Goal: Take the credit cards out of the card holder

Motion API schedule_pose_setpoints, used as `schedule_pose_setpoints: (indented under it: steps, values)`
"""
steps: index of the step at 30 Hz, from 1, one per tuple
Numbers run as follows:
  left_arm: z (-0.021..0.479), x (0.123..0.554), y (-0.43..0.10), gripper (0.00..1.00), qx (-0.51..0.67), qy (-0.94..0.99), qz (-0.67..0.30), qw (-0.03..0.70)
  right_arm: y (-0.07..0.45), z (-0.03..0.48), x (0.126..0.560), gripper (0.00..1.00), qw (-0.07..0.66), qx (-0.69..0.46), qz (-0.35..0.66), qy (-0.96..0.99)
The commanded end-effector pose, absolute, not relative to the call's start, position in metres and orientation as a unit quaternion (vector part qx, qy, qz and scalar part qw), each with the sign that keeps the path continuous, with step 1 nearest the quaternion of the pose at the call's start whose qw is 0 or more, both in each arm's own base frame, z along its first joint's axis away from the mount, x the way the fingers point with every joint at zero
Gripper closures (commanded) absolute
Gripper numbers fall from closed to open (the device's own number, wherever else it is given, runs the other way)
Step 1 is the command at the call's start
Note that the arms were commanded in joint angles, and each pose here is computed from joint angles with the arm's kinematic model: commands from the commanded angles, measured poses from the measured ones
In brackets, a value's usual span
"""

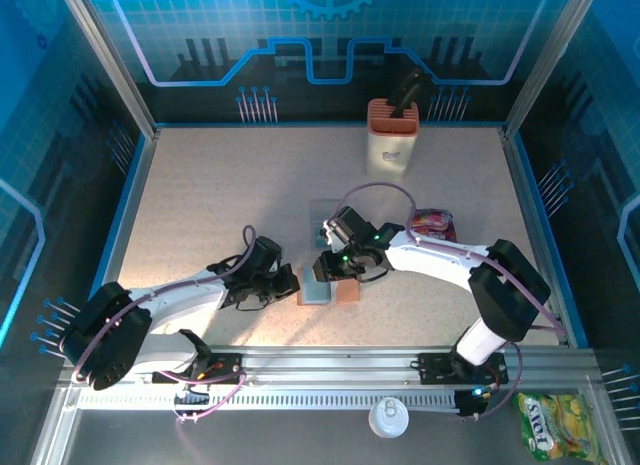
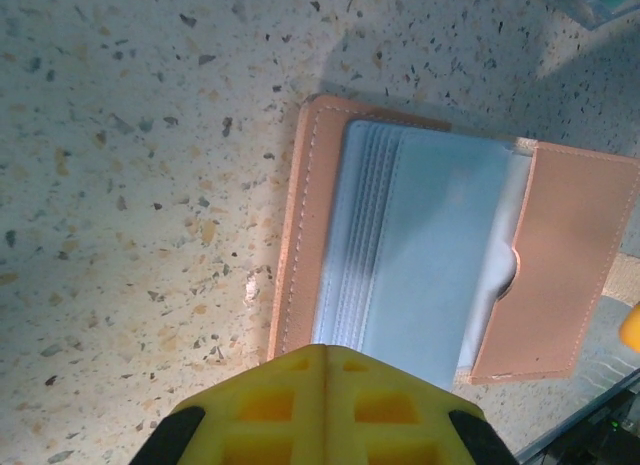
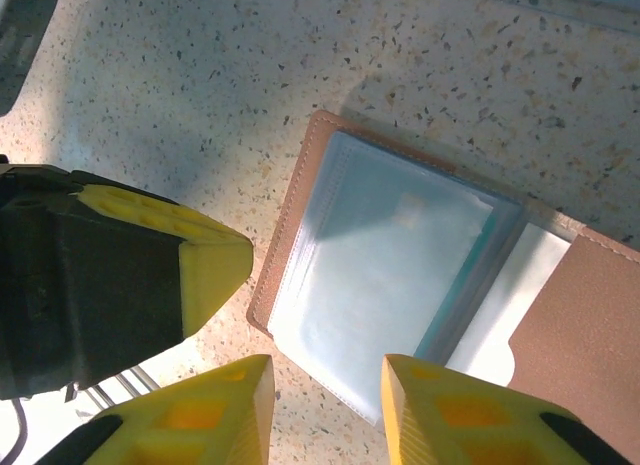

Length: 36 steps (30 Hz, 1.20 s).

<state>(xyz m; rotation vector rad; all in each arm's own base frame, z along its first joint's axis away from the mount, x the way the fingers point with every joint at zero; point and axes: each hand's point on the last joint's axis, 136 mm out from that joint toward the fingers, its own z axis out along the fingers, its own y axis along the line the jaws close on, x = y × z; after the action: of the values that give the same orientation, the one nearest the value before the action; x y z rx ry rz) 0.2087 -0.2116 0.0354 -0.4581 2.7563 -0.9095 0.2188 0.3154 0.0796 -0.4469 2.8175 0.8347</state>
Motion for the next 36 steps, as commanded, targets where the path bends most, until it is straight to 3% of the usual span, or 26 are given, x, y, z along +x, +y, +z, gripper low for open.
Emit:
schedule_pose_setpoints:
  steps: [1,36]
  values:
    - [0.03,0.206,-0.21,1.0,-0.155,0.935,-0.303,0.1,0.318,0.073,0.209,0.61,0.058,-0.142,0.281,0.947]
    - [0.013,0.206,-0.206,1.0,-0.161,0.948,-0.264,0.08,0.334,0.05,0.2,0.56,0.01,-0.118,0.302,0.946]
